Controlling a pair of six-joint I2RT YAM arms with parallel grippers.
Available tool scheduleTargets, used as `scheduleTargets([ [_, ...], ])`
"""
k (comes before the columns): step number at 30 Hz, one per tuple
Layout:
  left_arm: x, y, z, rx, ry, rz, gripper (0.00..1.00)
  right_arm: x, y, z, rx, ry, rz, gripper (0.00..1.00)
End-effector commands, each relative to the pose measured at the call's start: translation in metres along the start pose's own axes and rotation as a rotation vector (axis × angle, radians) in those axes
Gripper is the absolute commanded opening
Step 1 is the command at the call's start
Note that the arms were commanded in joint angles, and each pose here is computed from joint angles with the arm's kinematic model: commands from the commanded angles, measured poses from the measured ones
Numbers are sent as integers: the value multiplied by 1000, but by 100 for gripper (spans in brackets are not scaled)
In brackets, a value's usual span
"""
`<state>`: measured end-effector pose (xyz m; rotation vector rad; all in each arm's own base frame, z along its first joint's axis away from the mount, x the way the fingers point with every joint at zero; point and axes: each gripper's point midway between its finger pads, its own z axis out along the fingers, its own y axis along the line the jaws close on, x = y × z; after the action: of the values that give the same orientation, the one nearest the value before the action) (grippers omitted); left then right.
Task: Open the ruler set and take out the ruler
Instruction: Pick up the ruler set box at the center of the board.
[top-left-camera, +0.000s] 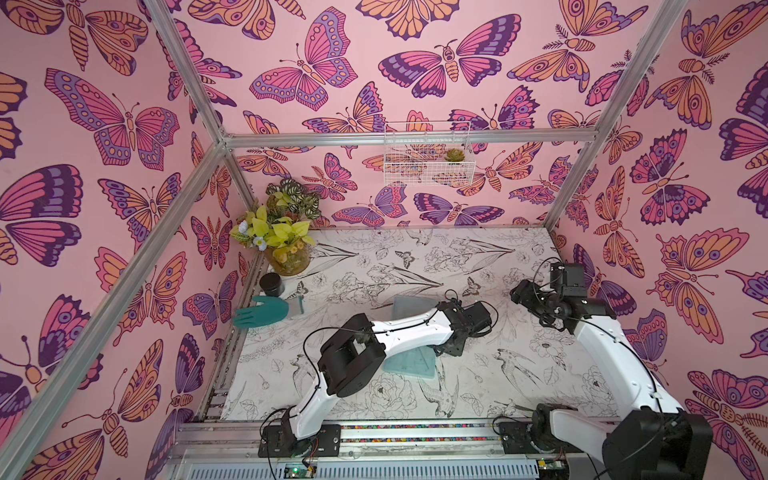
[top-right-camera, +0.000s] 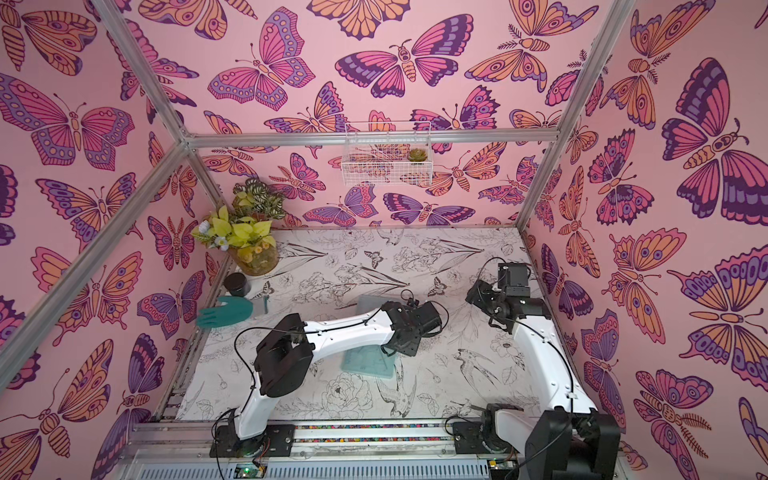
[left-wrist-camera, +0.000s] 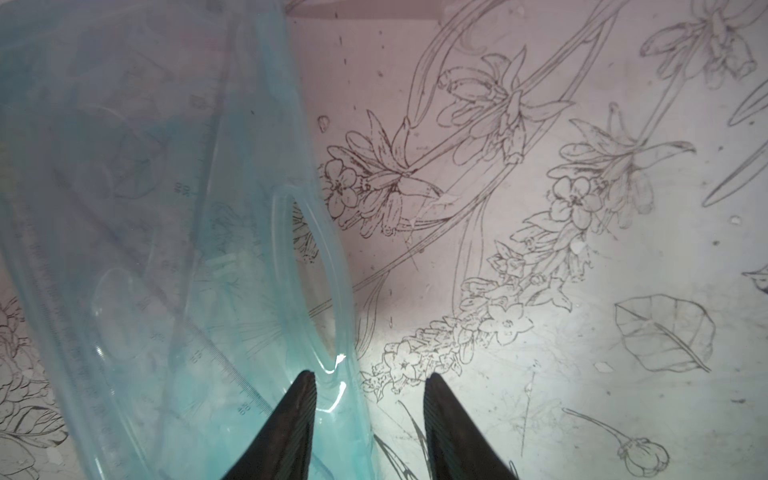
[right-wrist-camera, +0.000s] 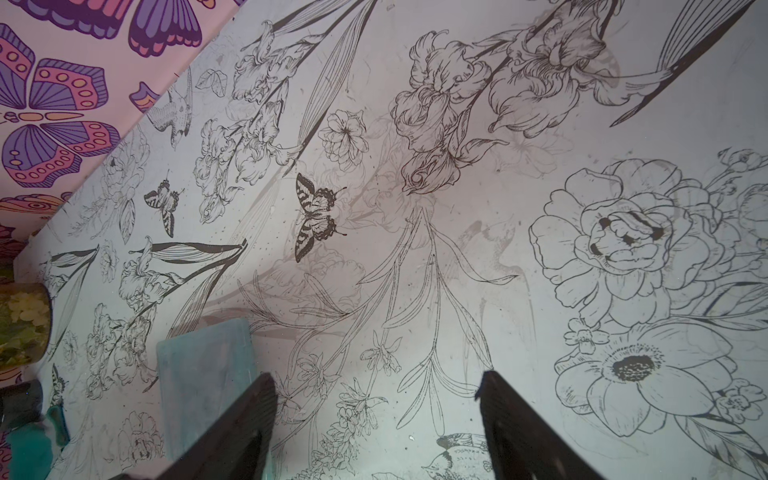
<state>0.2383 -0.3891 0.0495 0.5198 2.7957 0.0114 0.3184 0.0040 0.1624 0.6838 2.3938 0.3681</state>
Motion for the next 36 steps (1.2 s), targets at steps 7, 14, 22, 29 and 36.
scheduleTargets([
  [7, 4, 9, 20, -29, 64, -12, 41, -4, 7, -8, -22, -11, -20, 79],
  [14, 3, 6, 36, -25, 70, 13, 40, -3, 8, -5, -31, -6, -20, 79],
  [22, 4, 6, 50, -6, 87, 12, 28, -2, 6, -5, -25, -5, -23, 79],
  [29, 6, 13, 30, 21, 55, 77, 10, -2, 6, -8, -22, -9, -22, 79],
  [36, 3, 35, -21, 39, -38, 214, 0, 7, 14, -7, -76, 29, -8, 79],
])
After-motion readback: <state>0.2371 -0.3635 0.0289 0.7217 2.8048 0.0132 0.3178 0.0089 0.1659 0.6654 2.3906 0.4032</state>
